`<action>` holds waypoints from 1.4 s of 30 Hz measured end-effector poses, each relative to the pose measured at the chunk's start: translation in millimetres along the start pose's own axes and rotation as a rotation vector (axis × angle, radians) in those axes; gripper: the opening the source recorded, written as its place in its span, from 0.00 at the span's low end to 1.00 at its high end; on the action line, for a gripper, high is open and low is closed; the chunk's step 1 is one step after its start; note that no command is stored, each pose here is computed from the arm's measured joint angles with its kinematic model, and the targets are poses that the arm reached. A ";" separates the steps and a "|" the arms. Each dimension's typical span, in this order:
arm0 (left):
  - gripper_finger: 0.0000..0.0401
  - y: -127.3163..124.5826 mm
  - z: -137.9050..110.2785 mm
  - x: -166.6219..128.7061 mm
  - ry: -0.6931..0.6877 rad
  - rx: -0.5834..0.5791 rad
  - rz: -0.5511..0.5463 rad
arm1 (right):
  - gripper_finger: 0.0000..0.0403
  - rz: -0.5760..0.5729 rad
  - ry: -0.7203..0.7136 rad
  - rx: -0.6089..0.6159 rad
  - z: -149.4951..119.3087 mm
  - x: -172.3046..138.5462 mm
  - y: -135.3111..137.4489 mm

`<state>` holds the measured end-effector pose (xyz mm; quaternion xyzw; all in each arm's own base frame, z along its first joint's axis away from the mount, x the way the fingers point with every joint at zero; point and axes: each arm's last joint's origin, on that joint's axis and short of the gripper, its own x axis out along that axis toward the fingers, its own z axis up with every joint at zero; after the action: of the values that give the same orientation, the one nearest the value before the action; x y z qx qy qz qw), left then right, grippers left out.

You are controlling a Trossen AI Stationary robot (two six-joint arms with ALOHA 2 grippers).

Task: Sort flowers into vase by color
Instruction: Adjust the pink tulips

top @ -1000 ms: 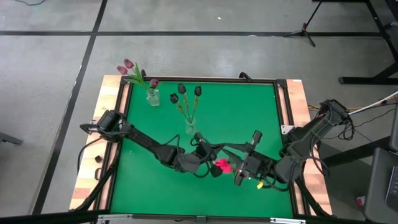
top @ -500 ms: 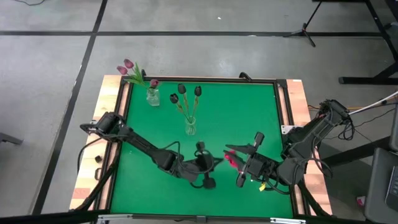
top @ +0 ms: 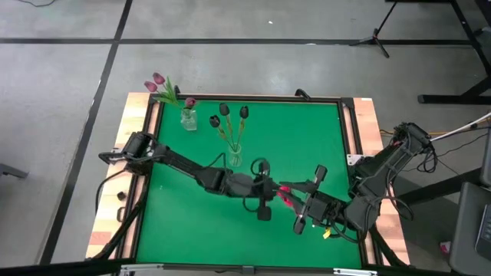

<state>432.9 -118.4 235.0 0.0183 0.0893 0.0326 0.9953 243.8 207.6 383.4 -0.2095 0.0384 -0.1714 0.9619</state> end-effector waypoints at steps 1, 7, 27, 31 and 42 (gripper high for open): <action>0.00 2.7 2.5 1.2 -0.023 -0.027 -0.025 | 0.21 -0.002 0.001 -0.001 -0.1 0.4 -0.2; 0.00 -2.3 13.4 -0.6 -0.128 -0.086 -0.144 | 0.21 -0.005 0.002 -0.008 -0.2 0.6 -0.4; 0.00 27.1 -3.1 5.7 0.035 0.007 0.262 | 0.21 0.179 -0.043 0.104 -1.6 1.2 5.5; 0.00 25.9 -3.8 5.4 0.038 -0.014 0.252 | 0.21 0.242 -0.035 0.178 -5.4 12.1 2.9; 0.00 25.1 -19.4 2.9 0.182 -0.026 0.258 | 0.21 0.310 0.089 0.156 -14.8 20.8 -1.5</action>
<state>430.8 -92.5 216.5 0.0136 0.1758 0.1630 0.9707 260.7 193.4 370.5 -0.1182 0.0993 -0.0327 0.9875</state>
